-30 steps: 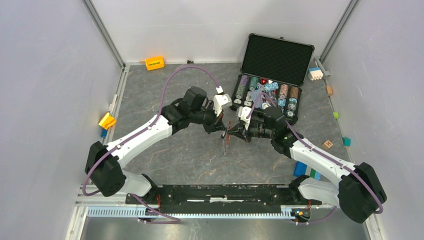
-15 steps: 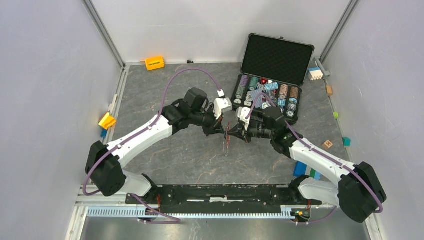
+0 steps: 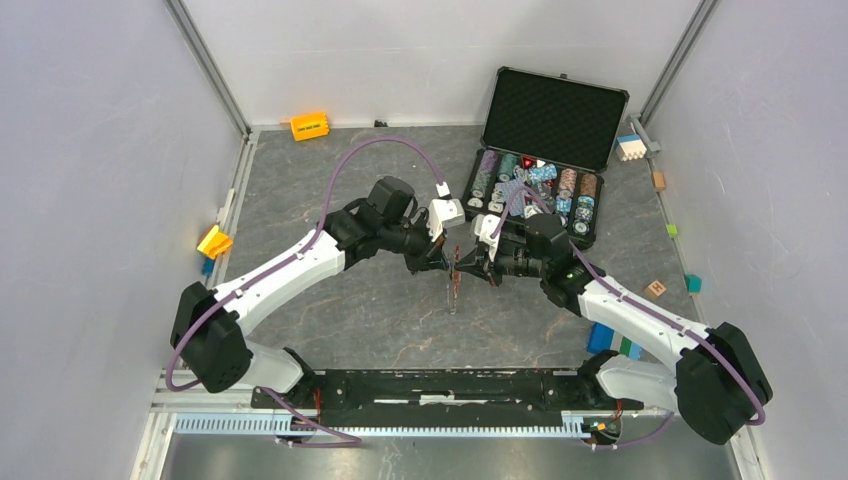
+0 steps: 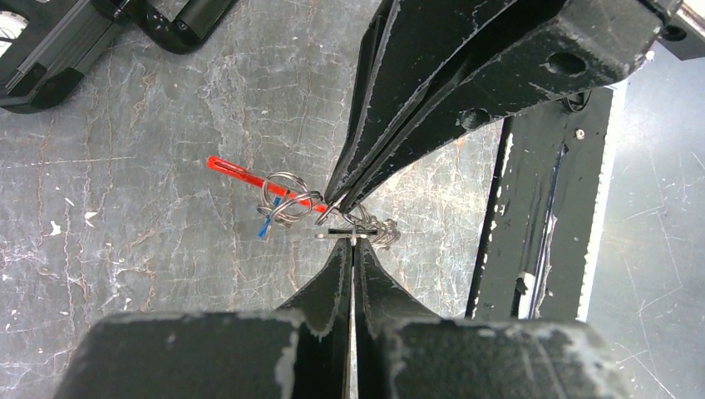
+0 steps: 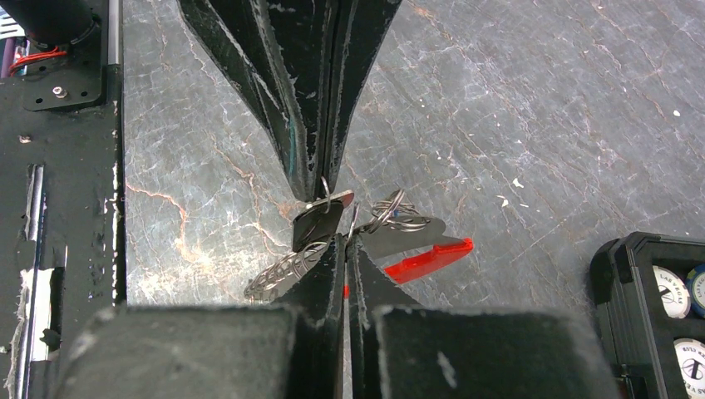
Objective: Put the keys on the keyring
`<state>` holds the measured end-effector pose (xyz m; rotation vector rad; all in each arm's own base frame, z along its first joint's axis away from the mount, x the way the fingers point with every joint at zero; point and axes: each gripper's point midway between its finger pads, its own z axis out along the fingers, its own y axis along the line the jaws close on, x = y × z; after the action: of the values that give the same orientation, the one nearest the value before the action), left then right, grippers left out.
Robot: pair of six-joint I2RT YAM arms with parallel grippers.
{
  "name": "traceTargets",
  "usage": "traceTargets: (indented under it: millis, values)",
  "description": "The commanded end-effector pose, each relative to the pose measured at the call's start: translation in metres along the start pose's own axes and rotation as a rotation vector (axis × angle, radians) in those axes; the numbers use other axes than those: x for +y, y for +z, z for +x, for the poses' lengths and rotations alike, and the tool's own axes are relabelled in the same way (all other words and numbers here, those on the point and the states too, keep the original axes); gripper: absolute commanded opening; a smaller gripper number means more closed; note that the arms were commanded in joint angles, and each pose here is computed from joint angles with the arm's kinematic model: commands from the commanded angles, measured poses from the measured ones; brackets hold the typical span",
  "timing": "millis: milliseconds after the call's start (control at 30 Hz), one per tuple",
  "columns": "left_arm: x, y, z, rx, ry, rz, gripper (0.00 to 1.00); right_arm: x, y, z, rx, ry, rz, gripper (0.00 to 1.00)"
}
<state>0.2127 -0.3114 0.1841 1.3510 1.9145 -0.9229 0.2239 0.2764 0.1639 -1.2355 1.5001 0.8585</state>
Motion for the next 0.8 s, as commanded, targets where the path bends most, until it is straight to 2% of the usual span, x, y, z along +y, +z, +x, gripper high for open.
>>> traceTargets:
  millis: [0, 767]
  values:
    - [-0.0027, -0.0026, -0.0132, -0.033, 0.068, 0.022, 0.02, -0.0035, 0.0015, -0.0264, -0.063, -0.057, -0.008, 0.00]
    - [0.0042, 0.0007, -0.0135, -0.013, 0.076, -0.002, 0.02, 0.0010, 0.0014, -0.0284, -0.074, -0.062, -0.031, 0.00]
